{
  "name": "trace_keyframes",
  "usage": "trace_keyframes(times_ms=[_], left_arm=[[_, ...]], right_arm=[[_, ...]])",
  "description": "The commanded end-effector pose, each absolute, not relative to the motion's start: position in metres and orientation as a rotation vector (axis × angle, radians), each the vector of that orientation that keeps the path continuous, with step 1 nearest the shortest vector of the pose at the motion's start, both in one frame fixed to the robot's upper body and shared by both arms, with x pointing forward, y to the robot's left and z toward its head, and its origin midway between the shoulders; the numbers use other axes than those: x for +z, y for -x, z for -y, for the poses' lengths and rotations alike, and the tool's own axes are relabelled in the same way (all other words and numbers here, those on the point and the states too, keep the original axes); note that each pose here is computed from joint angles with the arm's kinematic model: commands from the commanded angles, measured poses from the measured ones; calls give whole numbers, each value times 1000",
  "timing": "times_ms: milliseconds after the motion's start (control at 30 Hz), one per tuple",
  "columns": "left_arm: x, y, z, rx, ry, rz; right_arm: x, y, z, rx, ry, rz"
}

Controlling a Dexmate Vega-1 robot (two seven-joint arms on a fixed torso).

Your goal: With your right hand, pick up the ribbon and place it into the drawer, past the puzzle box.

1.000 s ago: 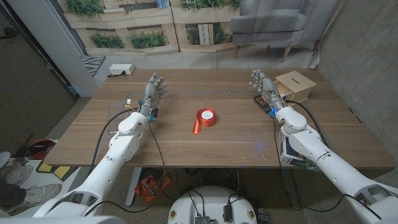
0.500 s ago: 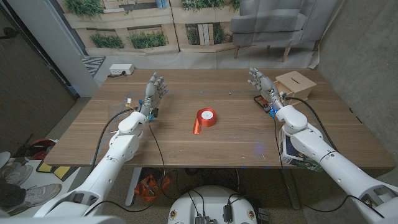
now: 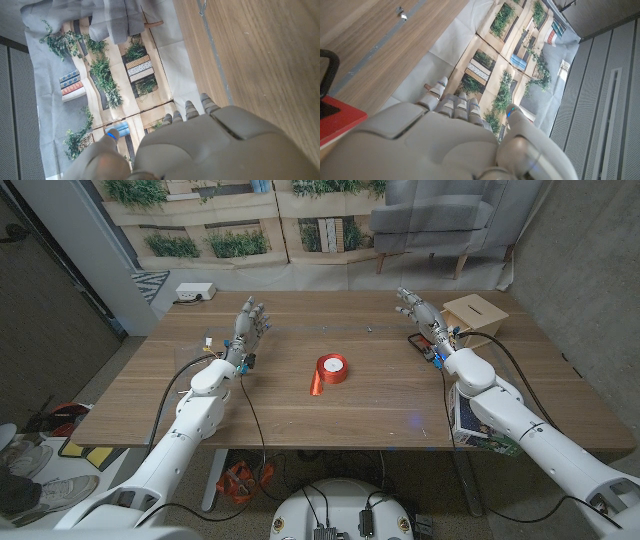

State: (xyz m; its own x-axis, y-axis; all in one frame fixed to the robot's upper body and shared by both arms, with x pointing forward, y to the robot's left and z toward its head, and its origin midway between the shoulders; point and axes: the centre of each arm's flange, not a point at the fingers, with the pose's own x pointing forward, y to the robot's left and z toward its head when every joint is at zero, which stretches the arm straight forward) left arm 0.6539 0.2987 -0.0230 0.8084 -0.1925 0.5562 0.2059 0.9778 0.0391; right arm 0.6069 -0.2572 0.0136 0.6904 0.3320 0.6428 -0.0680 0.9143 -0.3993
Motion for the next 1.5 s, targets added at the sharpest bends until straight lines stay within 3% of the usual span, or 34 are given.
trace_keyframes(times_ms=[33,1500], left_arm=[[-25,-654,-299,-209,20,587],[-25,-648,-298,-219,25,593]], right_arm=[[17,-597,252,224,455,809],[36,-561,212,228,777,941]])
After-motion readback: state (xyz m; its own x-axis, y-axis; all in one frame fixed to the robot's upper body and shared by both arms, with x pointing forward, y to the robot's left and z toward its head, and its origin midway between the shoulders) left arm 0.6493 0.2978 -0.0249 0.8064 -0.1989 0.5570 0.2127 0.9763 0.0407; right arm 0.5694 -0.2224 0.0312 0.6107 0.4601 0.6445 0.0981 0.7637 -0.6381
